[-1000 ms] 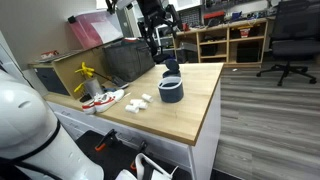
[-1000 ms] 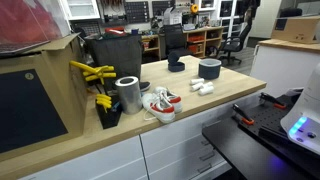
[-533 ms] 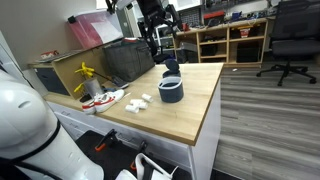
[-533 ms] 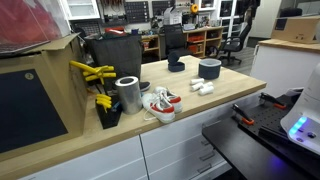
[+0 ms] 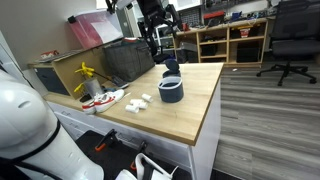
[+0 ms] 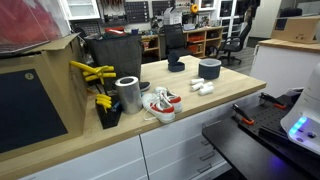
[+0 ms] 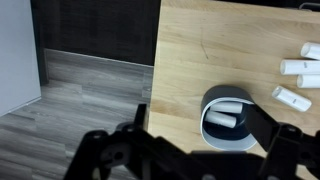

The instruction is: Put the white thing into the grey box

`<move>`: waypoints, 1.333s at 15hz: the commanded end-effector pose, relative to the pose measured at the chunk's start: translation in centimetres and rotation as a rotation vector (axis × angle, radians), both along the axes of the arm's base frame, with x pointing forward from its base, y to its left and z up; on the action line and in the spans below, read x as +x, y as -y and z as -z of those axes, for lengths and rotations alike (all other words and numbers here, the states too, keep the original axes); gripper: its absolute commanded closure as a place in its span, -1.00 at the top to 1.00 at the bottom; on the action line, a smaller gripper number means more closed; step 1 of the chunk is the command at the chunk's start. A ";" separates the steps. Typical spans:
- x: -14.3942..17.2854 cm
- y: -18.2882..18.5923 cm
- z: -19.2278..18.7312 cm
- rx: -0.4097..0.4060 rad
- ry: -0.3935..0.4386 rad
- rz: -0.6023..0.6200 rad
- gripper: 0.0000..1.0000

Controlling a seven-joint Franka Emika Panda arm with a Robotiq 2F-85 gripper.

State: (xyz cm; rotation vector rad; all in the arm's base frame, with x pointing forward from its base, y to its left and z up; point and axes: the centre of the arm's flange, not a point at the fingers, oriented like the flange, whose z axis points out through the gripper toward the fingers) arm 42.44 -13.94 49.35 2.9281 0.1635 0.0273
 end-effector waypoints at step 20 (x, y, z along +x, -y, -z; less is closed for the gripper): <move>3.7 -8.5 4.6 0.112 -0.043 0.037 1.00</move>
